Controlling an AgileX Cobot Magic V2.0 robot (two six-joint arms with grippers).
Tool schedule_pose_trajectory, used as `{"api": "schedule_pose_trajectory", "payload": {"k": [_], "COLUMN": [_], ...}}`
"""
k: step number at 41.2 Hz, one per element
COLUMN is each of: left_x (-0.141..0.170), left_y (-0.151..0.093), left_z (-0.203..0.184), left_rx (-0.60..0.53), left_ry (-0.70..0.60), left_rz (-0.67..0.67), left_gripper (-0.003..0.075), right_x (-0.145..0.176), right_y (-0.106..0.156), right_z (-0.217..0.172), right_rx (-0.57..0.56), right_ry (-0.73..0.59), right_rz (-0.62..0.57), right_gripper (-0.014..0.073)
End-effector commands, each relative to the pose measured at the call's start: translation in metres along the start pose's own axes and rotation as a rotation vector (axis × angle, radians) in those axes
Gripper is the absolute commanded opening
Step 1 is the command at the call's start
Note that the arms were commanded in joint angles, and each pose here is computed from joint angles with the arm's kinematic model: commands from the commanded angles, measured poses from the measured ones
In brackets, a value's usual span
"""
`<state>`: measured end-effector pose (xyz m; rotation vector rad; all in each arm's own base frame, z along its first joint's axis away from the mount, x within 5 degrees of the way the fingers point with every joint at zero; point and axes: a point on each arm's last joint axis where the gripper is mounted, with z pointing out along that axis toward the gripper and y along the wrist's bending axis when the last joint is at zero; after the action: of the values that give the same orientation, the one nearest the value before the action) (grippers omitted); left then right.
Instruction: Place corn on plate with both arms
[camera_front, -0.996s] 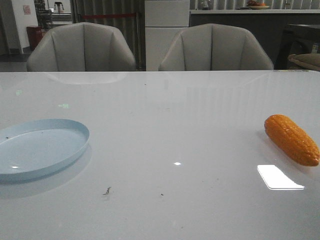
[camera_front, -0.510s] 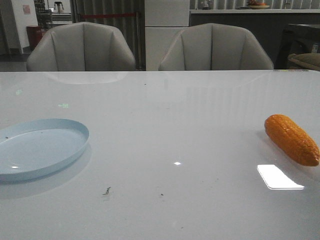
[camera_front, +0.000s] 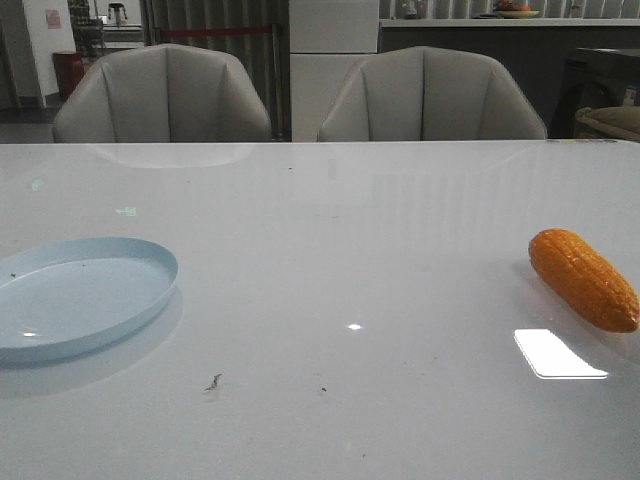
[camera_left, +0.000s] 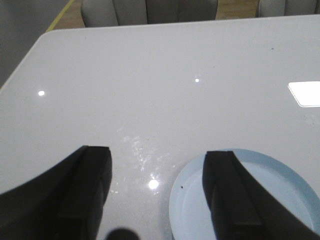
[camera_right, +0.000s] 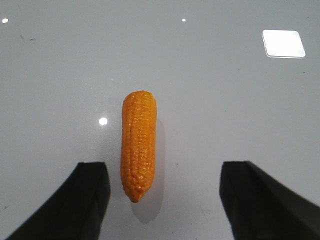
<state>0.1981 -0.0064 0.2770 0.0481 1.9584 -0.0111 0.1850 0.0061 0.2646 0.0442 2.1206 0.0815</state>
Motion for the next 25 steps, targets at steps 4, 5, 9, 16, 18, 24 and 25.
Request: {"api": "schedule_pose_trajectory", "payload": {"k": [4, 5, 9, 16, 18, 24, 25], "left_x": [-0.021, -0.023, -0.025, -0.033, -0.034, -0.039, -0.039], "left_y": [0.0, 0.0, 0.0, 0.001, 0.001, 0.001, 0.001], "left_z": [0.014, 0.017, 0.037, 0.077, 0.087, 0.118, 0.123], "left_rx": [0.007, 0.009, 0.011, 0.009, 0.01, 0.013, 0.013], "left_ry": [0.072, 0.102, 0.23, 0.362, 0.389, 0.45, 0.461], "left_rz": [-0.044, -0.044, -0.06, -0.101, -0.104, -0.104, -0.104], "left_gripper": [0.0468, 0.0468, 0.0468, 0.0468, 0.0468, 0.0468, 0.0468], "right_x": [-0.02, -0.02, -0.02, -0.02, -0.02, -0.02, -0.02], "right_y": [0.001, 0.001, 0.001, 0.001, 0.001, 0.001, 0.001], "right_z": [-0.004, -0.004, -0.004, -0.004, -0.004, -0.004, -0.004], "right_rx": [0.001, 0.001, 0.001, 0.001, 0.001, 0.001, 0.001], "right_ry": [-0.12, -0.12, -0.12, -0.12, -0.12, -0.12, -0.12], "right_rz": [-0.007, -0.007, -0.007, -0.007, -0.007, -0.007, -0.007], "right_gripper": [0.0584, 0.0584, 0.0584, 0.0584, 0.0584, 0.0584, 0.0584]}}
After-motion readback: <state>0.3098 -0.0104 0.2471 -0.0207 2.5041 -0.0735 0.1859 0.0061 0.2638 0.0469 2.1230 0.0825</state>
